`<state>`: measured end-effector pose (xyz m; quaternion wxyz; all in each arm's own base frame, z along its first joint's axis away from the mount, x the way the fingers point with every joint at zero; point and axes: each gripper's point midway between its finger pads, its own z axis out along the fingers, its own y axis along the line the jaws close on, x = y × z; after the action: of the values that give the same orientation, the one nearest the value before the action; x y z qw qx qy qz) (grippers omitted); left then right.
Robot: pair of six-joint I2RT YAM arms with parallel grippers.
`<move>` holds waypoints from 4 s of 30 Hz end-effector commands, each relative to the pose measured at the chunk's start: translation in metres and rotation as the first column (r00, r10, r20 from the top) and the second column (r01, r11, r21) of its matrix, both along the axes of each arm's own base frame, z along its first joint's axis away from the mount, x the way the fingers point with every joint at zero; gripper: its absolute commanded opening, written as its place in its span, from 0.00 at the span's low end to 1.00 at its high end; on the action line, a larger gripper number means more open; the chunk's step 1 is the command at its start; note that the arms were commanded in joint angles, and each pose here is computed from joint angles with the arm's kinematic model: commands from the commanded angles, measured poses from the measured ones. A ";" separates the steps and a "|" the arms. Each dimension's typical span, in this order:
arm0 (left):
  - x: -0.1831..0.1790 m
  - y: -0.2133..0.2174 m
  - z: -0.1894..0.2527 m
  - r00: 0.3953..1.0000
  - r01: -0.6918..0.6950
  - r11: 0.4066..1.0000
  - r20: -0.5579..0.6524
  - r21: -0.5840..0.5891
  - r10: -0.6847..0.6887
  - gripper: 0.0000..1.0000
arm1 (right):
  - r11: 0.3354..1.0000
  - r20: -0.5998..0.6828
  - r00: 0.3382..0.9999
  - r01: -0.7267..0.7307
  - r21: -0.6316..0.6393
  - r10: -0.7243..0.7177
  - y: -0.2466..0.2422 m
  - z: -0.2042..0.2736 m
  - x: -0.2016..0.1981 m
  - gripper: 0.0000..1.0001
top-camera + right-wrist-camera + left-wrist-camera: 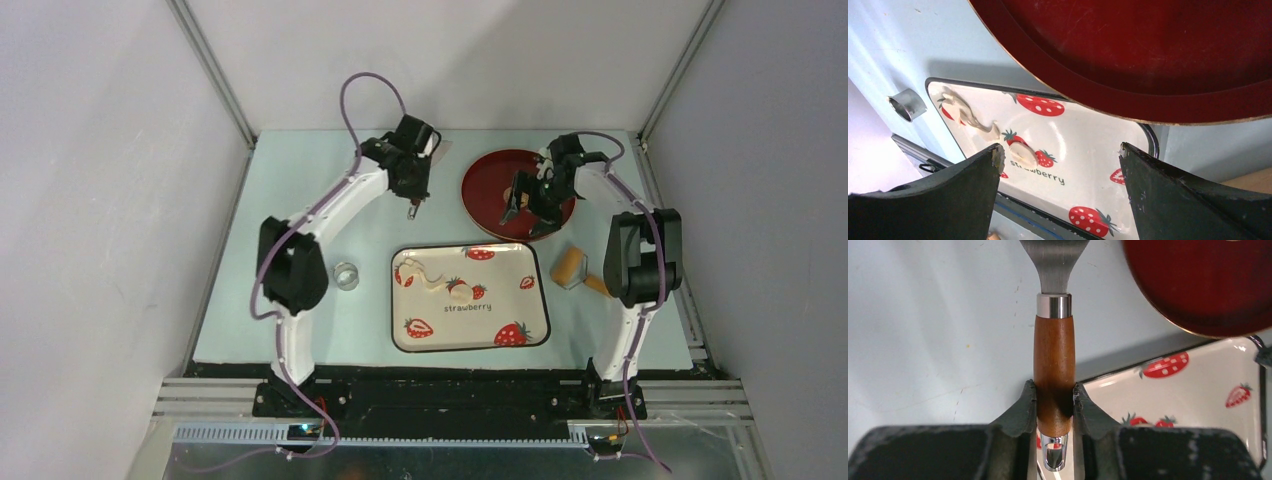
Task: Roll out the dumpling wrappers from the dough
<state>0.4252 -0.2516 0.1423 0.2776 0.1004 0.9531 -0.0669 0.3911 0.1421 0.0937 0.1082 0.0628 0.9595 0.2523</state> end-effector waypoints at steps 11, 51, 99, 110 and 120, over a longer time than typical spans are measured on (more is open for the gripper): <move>-0.148 0.030 0.025 0.996 0.083 0.996 0.034 0.021 -0.084 0.00 | 1.000 0.044 0.999 -0.017 0.009 0.017 -0.004 0.023 -0.049 0.90; -0.325 0.036 -0.069 0.870 0.422 0.905 -0.307 0.060 -0.386 0.00 | 0.965 -0.072 0.997 -0.046 -0.258 0.028 -0.017 -0.055 0.020 0.33; -0.340 0.043 -0.069 0.804 0.535 0.841 -0.354 0.080 -0.478 0.00 | 0.985 -0.206 0.965 0.145 -0.098 -0.163 -0.047 -0.054 -0.170 0.50; -0.343 0.042 -0.083 0.777 0.555 0.826 -0.416 0.098 -0.473 0.00 | 0.988 -0.255 0.955 0.138 -0.070 -0.151 -0.044 -0.084 -0.166 0.39; -0.341 0.038 -0.090 0.764 0.569 0.814 -0.441 0.117 -0.471 0.00 | 0.992 -0.255 0.959 0.122 -0.037 -0.128 -0.041 -0.086 -0.164 0.03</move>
<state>0.0826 -0.2047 0.0500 0.0361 0.3636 0.9302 -0.0357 0.2199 0.1002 0.0149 -0.0058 0.1447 0.9630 0.2272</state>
